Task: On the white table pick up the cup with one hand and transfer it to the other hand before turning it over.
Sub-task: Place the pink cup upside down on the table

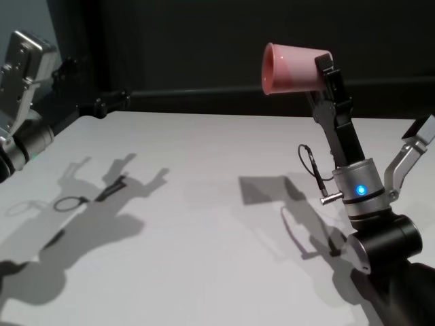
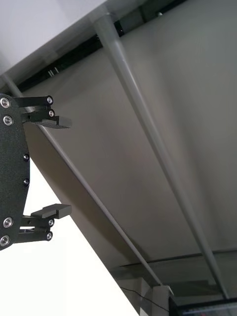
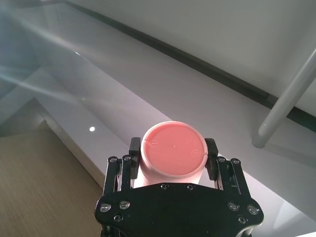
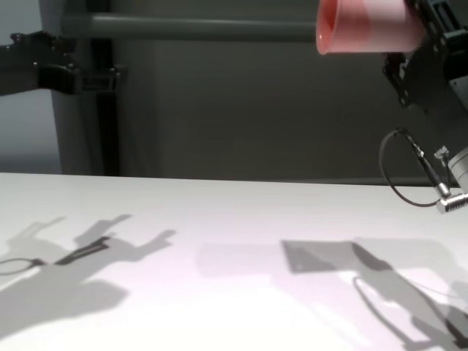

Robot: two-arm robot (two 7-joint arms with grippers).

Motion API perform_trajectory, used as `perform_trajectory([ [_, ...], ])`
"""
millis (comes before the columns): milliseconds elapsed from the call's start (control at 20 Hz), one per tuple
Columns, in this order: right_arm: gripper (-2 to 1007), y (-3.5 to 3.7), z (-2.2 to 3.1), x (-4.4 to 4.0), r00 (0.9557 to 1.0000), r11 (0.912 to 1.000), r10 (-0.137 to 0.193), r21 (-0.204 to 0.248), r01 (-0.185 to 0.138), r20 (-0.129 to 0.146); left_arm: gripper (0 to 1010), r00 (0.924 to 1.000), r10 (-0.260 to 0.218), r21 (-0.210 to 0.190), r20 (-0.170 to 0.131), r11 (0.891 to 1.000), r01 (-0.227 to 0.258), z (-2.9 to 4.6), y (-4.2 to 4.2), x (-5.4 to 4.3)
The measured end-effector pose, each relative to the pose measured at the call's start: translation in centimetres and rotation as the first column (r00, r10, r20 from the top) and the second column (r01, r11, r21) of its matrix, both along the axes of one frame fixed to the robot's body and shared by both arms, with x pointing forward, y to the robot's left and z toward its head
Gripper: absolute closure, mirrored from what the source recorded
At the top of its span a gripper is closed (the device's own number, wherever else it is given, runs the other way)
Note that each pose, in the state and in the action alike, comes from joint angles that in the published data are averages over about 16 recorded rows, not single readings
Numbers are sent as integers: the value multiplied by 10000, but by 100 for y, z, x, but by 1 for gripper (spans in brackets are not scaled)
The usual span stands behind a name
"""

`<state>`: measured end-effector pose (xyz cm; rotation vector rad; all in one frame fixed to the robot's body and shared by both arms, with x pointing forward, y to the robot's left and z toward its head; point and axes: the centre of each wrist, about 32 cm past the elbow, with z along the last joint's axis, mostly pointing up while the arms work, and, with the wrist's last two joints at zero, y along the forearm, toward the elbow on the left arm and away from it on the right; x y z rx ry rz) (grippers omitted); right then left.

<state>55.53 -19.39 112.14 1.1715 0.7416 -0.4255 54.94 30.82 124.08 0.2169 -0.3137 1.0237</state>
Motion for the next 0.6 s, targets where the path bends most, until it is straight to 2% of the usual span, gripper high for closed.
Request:
perform_trajectory([
  [300, 256, 1, 1, 1, 10000, 10000, 6, -1, -6, 2, 9, 9947, 933, -736, -432, 9926, -963, -126, -27, -184],
  [600, 256, 2, 2, 2, 10000, 10000, 11, -2, -11, 4, 9, 9890, 1365, -1422, -567, 9794, -1433, -284, -90, -352],
])
